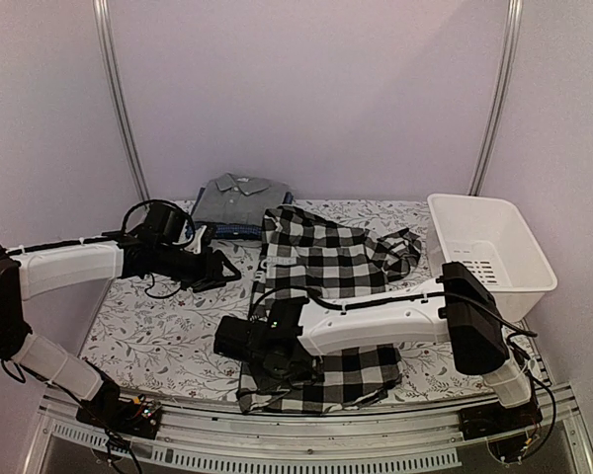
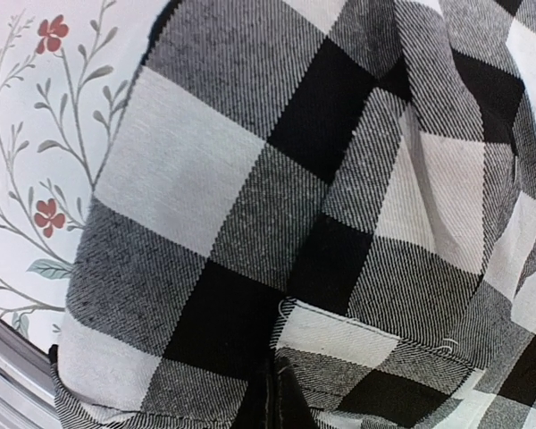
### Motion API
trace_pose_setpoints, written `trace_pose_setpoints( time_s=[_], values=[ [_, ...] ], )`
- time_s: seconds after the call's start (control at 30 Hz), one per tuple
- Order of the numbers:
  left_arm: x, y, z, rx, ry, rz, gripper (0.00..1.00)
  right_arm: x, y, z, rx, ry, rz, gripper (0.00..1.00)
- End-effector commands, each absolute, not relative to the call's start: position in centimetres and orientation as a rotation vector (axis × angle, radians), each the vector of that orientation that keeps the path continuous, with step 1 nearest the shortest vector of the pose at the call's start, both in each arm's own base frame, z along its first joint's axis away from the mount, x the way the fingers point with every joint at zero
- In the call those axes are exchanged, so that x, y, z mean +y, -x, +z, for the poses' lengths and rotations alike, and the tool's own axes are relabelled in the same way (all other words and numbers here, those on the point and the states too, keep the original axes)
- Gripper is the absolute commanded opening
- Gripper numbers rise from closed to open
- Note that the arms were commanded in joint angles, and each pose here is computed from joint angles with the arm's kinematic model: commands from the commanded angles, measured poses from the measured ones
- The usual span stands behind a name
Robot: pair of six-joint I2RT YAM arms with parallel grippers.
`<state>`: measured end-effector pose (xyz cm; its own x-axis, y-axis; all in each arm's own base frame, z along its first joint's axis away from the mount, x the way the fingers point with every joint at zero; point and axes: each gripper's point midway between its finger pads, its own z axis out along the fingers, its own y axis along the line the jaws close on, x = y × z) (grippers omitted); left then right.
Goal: Fold and stack the long sleeve shirts
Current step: Adjust the sleeve of the 1/3-folded shirt.
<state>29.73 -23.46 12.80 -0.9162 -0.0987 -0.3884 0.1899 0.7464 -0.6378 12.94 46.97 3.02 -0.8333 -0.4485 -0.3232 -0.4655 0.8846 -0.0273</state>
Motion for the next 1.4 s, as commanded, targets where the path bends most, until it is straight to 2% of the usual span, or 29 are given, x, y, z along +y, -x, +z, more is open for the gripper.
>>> trace_pose_setpoints(
  time_s=[0.0,0.63,1.37],
  values=[
    [-24.2,-29.8,13.3,2.539,-0.105,-1.000,0.53,48.1,-12.5,6.5,2.688,0.713,0.133,0.00],
    [-24.4,-29.7,13.1,2.538,-0.124,-1.014,0.53,51.0,-10.4,6.2,2.728,0.788,0.255,0.00],
    [-24.9,-29.7,12.5,2.556,-0.126,-1.012,0.53,52.7,-10.1,5.3,2.744,0.827,0.360,0.00]
  ],
)
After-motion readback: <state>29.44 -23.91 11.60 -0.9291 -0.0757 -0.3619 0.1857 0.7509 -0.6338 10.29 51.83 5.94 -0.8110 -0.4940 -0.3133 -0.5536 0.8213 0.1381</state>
